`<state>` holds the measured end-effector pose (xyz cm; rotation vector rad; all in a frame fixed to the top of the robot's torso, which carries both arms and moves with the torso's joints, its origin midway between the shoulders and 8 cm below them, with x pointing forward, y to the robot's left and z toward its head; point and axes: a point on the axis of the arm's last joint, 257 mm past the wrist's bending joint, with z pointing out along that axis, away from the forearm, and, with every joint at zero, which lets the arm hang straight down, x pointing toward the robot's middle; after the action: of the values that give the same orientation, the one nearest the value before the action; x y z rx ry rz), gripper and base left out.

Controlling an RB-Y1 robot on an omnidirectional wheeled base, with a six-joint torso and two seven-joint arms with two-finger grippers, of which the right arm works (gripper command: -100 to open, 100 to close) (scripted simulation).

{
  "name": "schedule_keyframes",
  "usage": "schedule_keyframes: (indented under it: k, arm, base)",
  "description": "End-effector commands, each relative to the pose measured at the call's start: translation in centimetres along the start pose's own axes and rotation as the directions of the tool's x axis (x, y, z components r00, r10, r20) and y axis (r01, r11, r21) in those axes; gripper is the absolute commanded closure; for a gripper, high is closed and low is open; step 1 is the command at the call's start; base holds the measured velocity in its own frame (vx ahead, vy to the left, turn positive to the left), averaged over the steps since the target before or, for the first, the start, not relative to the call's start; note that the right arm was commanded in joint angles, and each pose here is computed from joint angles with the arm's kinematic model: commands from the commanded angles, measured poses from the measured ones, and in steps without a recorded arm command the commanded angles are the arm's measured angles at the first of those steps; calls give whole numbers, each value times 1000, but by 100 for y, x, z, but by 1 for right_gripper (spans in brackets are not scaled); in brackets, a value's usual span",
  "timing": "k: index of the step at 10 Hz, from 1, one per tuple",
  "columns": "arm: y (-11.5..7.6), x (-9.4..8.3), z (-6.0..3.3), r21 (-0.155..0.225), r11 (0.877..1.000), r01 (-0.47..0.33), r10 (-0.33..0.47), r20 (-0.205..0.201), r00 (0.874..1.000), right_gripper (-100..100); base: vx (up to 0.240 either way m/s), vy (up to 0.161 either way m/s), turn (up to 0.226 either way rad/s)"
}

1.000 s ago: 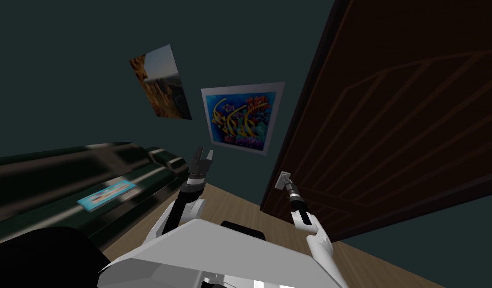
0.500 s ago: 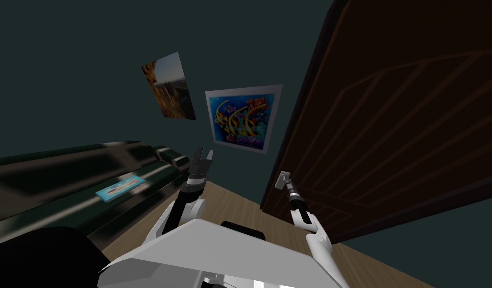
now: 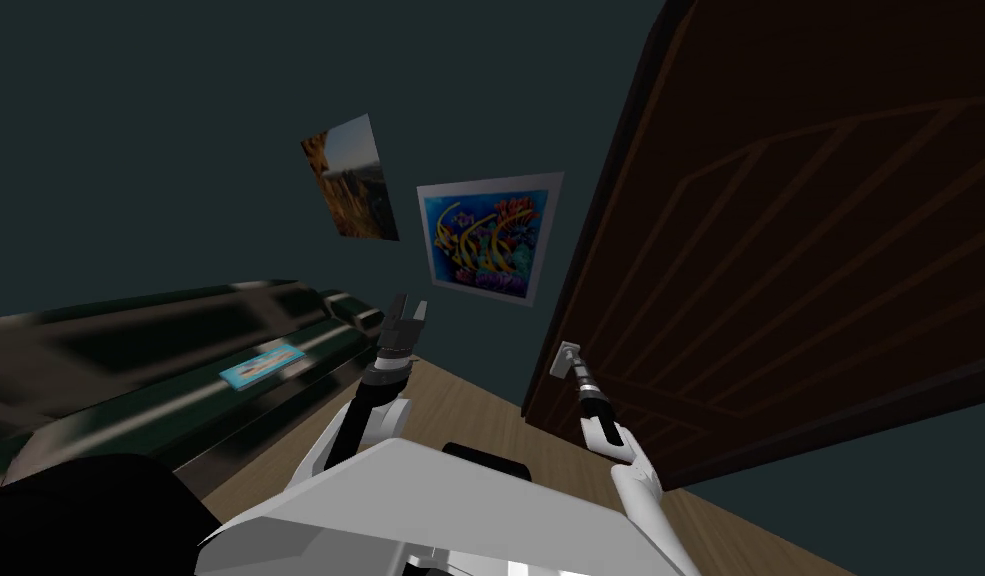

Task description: Pull the door open

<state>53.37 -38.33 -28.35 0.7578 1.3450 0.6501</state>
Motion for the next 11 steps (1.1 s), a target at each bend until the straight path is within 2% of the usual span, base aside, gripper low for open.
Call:
schedule_keyframes:
  k: [1,3,4,5,6,7,8,9,10,11]
  arm:
    - [35,78,11,-4,999,-49,49,-7,999,100]
    - [34,64,44,-1,987,-160,160,5,987,100]
    - [34,64,44,-1,984,-178,178,5,984,100]
    - [32,56,61,-1,972,-235,235,11,972,100]
    - [32,56,61,-1,970,-243,243,11,970,100]
    - [30,48,78,-1,953,-304,304,18,952,100]
    - [30,48,78,-1,952,-307,307,18,952,100]
    - [27,41,94,-1,930,-367,366,25,930,100]
    - [27,41,94,-1,929,-369,369,25,929,100]
    - [23,33,111,-2,903,-429,429,31,903,100]
  base:
    - [-50,-31,49]
    - [-69,-40,93]
    - [-52,-35,56]
    - [-58,-34,62]
    - [-47,-24,48]
    - [-50,-22,56]
    - [-43,-22,45]
    - [-59,-36,86]
    - [-52,-26,60]
    - [-55,-23,49]
